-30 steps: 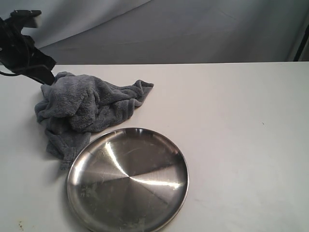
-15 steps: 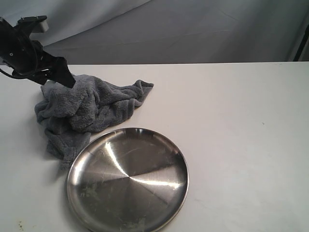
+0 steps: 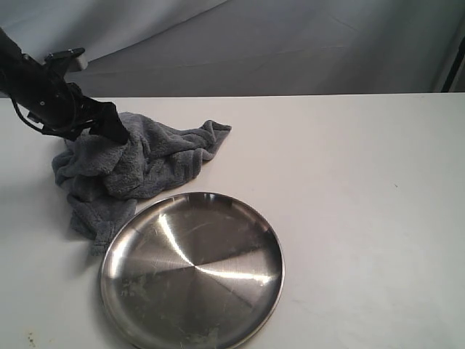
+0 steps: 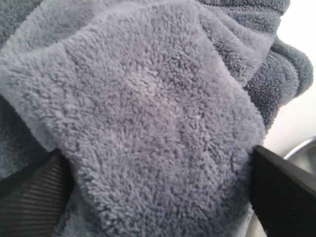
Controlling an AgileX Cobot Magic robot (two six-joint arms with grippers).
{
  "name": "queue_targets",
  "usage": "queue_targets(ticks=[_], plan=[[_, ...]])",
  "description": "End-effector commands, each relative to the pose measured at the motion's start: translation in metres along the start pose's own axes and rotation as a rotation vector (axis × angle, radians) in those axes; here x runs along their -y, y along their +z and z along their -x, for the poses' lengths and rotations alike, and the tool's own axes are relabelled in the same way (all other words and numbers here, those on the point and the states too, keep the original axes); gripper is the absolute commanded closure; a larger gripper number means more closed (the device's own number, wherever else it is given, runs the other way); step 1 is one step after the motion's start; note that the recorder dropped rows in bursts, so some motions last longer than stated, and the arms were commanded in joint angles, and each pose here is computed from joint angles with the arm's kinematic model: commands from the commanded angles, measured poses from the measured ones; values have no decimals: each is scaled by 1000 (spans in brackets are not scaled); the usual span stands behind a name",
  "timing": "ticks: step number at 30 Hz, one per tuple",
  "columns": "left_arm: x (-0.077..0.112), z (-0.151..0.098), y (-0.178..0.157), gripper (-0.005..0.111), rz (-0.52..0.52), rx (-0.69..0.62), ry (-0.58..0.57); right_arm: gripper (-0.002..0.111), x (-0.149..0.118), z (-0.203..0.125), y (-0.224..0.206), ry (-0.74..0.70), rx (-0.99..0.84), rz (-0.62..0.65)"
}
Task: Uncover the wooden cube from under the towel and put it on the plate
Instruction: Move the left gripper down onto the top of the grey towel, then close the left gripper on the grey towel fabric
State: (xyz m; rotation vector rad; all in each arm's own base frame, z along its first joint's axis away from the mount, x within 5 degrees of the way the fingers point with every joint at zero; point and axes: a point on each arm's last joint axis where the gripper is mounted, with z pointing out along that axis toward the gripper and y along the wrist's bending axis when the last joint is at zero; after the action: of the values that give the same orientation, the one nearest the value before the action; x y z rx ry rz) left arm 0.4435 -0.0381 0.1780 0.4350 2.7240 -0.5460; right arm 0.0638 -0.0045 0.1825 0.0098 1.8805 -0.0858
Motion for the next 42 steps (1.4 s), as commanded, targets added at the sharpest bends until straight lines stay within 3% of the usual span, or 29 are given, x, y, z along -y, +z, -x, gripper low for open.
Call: queue_targets(ticks=[1,6,8,18,24,32,42], plan=[[2,3,0,20,-1,31,-3,108,0,0,0,-5,8,1],[2,3,0,21,2,35,-3,108,0,0,0,-5,8,1],[2,3,0,26,2,35,-3,108,0,0,0,-5,8,1],[0,0,0,82,20,2,23,108,0,0,0,-5,8,1],[1,-2,0,107,10,-28,29,108,0,0,0,-5,8,1],[3,-6,-4,107,6,-73,50,108,0,0,0,-5,8,1],[19,3,-47,107,34,20,90,108,0,0,0,-5,8,1]])
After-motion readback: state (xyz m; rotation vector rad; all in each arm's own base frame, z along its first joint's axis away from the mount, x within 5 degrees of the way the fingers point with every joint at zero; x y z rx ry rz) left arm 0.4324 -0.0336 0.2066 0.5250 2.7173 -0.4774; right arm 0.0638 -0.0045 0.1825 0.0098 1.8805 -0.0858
